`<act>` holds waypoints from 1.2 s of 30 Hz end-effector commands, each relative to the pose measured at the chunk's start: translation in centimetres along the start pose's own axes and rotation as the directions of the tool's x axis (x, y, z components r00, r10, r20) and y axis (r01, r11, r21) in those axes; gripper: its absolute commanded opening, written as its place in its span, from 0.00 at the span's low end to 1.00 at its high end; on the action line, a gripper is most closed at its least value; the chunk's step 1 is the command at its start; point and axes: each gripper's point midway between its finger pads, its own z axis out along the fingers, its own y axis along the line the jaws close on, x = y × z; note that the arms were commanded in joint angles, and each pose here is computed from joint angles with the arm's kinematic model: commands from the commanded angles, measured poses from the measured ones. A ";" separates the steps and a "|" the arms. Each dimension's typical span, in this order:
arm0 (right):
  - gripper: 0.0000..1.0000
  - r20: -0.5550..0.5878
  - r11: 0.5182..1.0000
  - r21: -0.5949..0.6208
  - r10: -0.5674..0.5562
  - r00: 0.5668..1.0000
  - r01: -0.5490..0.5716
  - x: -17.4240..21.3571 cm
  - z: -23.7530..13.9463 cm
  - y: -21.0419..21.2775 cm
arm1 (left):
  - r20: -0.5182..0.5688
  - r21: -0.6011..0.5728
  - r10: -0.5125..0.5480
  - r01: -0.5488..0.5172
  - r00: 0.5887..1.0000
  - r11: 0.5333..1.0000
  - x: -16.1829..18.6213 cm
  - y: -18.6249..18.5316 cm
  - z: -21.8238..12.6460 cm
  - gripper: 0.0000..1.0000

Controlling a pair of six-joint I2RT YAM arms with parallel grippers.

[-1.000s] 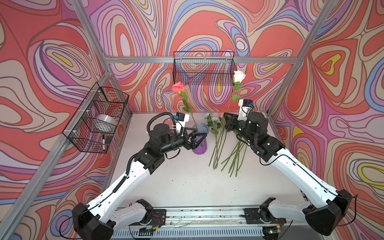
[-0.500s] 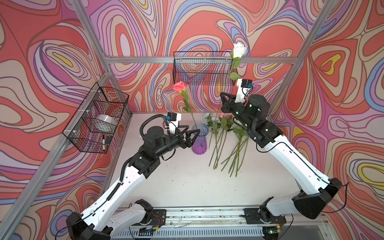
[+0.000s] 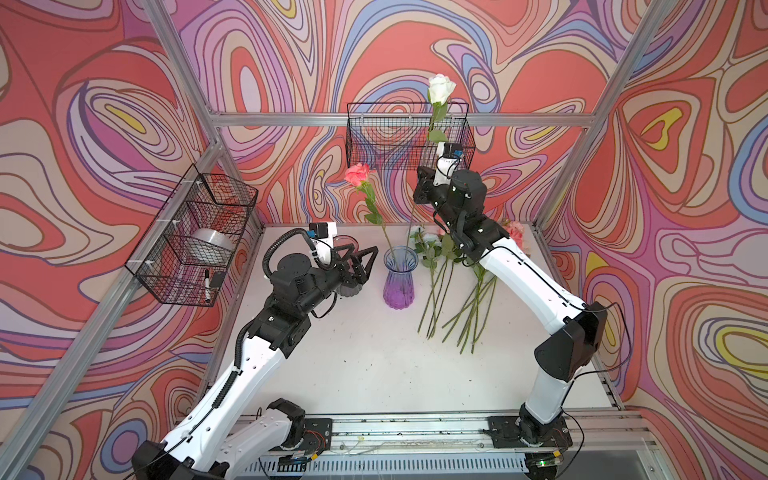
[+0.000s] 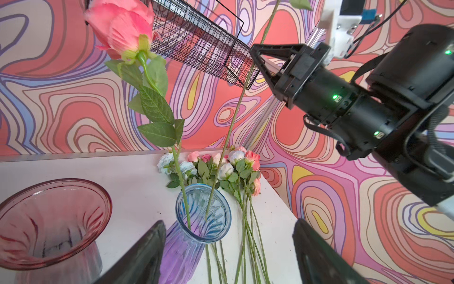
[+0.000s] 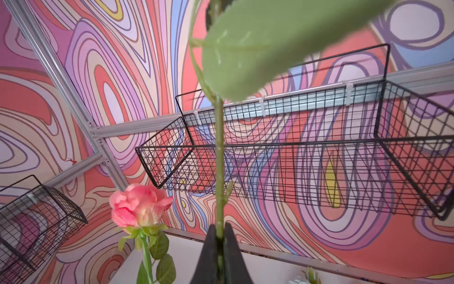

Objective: Arrange the flowers into the vase
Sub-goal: 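Carry the white rose over the blue-purple vase and lower its stem in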

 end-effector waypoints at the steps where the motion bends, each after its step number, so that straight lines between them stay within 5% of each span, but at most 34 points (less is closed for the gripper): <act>1: 0.00 0.036 1.000 -0.025 -0.016 0.999 0.017 -0.8 0.2 0.7 | 0.018 0.026 -0.014 0.014 1.000 1.000 -0.4 -0.1 0.1 0.82; 9: 0.00 -0.095 0.990 -0.122 -0.088 0.992 0.076 6.7 -2.6 3.2 | 0.025 0.024 -0.008 0.007 1.000 1.000 -0.6 0.4 0.2 0.82; 18: 0.09 -0.250 0.994 -0.068 -0.098 0.963 0.083 13.7 -5.2 2.7 | -0.020 0.030 -0.031 0.031 0.999 0.999 0.6 0.9 1.4 0.81; 36: 0.29 -0.281 0.994 0.081 0.096 0.955 -0.076 13.5 -7.5 0.8 | -0.067 0.050 -0.050 0.054 0.996 0.997 1.8 1.1 2.5 0.81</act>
